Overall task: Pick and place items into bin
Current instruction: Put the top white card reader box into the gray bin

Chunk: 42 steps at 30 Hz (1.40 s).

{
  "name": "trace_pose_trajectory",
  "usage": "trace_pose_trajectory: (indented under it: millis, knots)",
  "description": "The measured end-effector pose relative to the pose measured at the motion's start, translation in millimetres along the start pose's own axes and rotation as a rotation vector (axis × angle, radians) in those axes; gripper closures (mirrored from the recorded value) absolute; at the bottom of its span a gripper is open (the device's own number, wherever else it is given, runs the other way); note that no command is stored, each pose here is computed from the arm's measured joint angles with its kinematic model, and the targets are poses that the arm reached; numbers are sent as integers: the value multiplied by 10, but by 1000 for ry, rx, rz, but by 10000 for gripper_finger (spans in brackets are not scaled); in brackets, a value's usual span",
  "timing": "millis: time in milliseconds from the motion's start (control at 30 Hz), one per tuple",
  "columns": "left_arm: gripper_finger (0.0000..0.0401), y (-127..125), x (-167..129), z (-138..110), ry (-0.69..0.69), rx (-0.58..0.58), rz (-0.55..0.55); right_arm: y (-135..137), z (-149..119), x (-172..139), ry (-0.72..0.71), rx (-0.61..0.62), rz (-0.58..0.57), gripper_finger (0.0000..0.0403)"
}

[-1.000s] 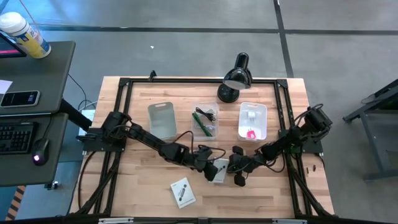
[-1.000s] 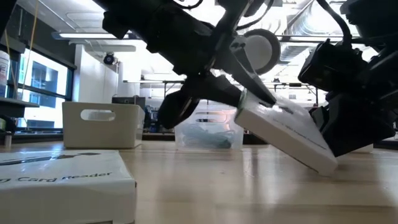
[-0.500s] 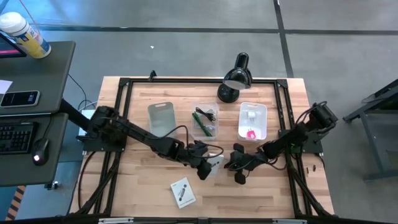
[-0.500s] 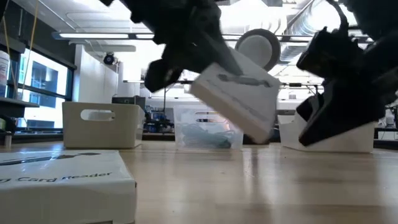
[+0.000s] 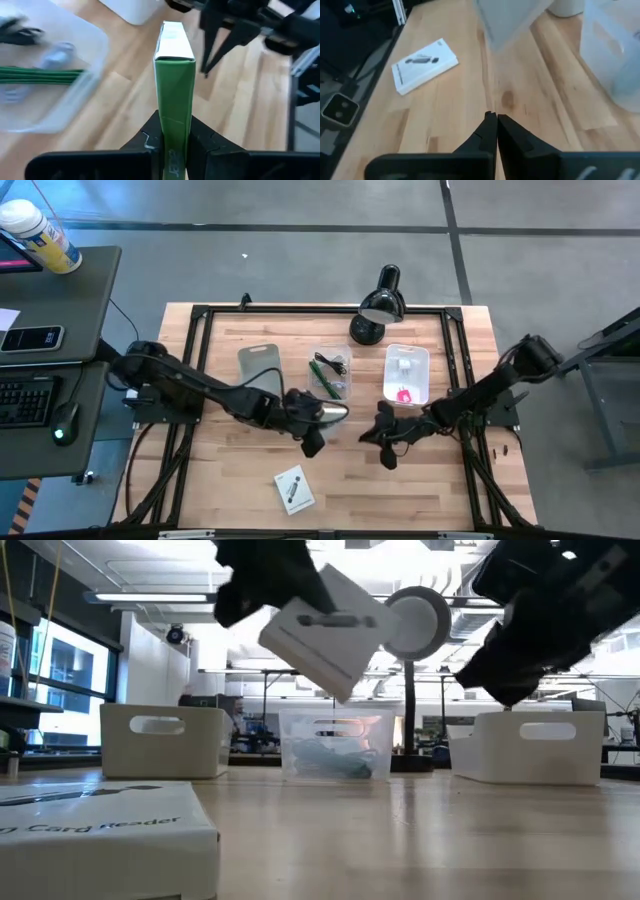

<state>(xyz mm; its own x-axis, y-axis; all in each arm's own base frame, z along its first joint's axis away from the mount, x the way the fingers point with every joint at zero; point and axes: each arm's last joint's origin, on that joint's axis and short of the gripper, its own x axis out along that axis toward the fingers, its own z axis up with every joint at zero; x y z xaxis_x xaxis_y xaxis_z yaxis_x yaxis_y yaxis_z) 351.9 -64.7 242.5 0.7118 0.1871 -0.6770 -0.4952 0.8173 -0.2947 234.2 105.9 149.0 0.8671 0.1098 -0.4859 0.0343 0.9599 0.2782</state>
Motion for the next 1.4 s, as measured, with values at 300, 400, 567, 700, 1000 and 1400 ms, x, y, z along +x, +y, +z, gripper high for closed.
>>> trace_pose_trajectory:
  millis: [300, 400, 567, 700, 1000, 1400]
  knots:
    - [373, 220, -466, 61, -3, 83, 190, -72, 152, -85, -54, 15, -16, 399]
    - [373, 303, -629, 78, -14, 103, 257, -99, 179, -88, -69, 23, -32, 401]
    - [373, 449, -901, 91, -31, 117, 359, -131, 208, -82, -95, 55, -57, 399]
    - [386, 569, -1096, 84, -40, 124, 439, -140, 214, -81, -102, 61, -68, 401]
    - [377, 823, -1332, -52, -77, 60, 502, -149, 227, -83, -135, 89, -109, 401]
    - [384, 1233, -1248, -540, -175, -160, 455, -142, 249, -86, -159, 104, -105, 401]
